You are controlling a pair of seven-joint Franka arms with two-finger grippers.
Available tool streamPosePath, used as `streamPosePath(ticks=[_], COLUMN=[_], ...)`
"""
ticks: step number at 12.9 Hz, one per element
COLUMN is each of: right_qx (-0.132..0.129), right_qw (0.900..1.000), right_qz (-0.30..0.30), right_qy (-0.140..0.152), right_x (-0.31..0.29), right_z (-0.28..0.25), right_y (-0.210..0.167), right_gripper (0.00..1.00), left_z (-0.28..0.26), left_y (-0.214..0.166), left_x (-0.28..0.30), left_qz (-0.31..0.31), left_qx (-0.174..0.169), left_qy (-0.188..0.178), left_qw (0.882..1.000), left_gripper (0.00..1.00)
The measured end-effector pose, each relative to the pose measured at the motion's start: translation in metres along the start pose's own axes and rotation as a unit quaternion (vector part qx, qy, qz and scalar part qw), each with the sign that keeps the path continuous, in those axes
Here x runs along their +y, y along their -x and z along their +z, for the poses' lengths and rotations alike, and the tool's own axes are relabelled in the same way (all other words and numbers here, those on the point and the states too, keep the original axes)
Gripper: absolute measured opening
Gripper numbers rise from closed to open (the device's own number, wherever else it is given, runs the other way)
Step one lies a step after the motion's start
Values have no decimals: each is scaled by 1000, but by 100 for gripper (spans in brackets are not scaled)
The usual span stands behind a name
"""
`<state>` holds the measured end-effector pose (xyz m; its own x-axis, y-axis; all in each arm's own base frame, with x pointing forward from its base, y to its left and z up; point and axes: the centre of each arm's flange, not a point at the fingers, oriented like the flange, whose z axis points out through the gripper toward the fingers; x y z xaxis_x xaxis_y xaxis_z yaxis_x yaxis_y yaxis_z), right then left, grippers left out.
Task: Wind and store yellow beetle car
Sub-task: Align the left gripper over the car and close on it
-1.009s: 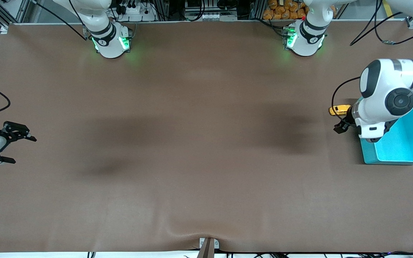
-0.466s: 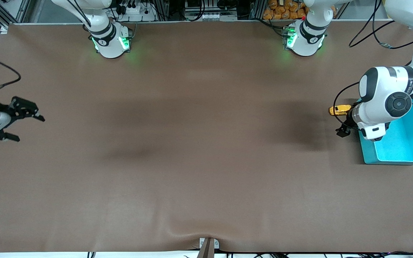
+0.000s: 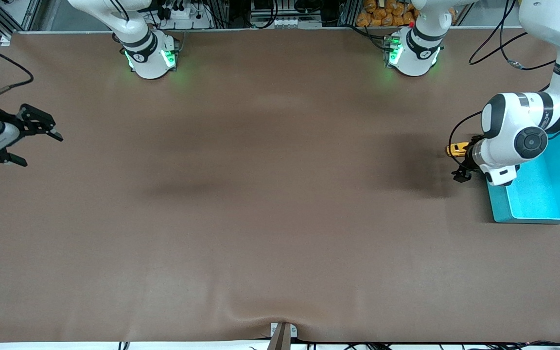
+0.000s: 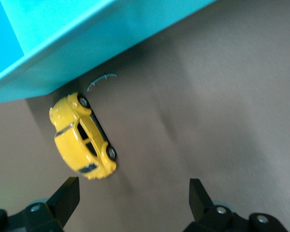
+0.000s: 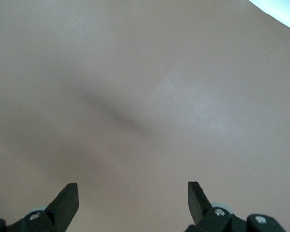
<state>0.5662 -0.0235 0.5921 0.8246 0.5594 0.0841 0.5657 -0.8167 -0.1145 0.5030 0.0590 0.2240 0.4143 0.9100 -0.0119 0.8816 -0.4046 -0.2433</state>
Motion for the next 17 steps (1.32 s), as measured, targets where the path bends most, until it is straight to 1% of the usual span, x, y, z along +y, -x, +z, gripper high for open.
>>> streamPosePath(ticks=[3, 5, 7, 9, 11, 14, 17], right_qx=[1, -11, -31, -44, -47, -46, -40], right_qw=[997, 992, 987, 980, 978, 975, 974], right_qz=[76, 126, 157, 191, 203, 217, 220], right_qy=[0, -3, 10, 18, 24, 25, 28], right_x=[-13, -23, -31, -42, -46, -38, -34], right_z=[-12, -15, -17, -22, -26, -28, -29], right_y=[6, 8, 10, 12, 13, 19, 20], right_gripper=[100, 100, 100, 100, 100, 100, 100], left_z=[20, 22, 22, 26, 31, 36, 43], left_y=[-25, -39, -38, -32, -27, -21, -15], left_x=[-26, -37, -40, -44, -49, -56, -60], left_qz=[-35, -52, -53, -52, -54, -58, -57], left_qx=[1, -2, -3, -6, -9, -13, -11], left_qy=[16, 18, 17, 12, 6, 0, 8], left_qw=[999, 998, 998, 999, 998, 998, 998], left_gripper=[100, 100, 100, 100, 100, 100, 100])
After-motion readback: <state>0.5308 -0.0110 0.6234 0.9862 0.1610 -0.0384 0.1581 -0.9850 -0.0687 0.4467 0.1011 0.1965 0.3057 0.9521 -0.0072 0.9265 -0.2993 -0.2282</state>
